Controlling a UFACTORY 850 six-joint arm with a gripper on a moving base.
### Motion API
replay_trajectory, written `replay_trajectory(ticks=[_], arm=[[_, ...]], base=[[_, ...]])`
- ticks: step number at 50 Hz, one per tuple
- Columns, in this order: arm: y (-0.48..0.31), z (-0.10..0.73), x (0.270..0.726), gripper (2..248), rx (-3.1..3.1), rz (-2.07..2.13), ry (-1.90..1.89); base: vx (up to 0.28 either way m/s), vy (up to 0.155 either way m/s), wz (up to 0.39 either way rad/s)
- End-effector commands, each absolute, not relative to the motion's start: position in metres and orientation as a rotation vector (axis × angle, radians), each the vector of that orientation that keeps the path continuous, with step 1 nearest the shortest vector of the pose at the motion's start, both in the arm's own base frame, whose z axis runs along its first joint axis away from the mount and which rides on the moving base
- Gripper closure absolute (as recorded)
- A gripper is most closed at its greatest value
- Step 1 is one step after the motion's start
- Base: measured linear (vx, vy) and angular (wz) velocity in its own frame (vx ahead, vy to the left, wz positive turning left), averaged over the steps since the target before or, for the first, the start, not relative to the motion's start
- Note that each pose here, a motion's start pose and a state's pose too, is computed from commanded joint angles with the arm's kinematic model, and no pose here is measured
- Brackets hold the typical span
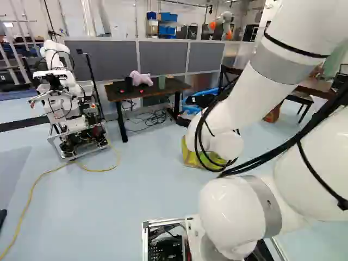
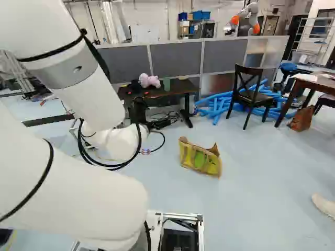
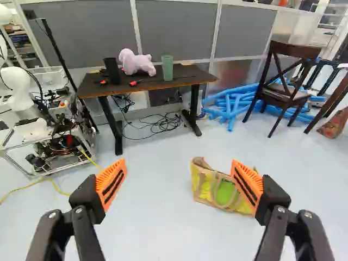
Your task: Pick up the bag on the ground and place it on the table
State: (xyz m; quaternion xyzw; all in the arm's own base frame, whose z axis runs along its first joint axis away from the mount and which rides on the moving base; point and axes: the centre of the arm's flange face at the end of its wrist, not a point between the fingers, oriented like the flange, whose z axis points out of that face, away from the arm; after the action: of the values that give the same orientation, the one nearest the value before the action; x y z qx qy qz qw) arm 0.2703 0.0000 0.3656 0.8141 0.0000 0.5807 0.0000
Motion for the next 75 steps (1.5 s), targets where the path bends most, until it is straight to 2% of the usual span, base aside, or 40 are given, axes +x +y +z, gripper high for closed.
replay_trajectory(ticks=[75], arm=[[0.0, 0.3656, 0.2703, 3, 2.558, 1.824, 0.0]], base=[[0.007, 0.001, 0.006]])
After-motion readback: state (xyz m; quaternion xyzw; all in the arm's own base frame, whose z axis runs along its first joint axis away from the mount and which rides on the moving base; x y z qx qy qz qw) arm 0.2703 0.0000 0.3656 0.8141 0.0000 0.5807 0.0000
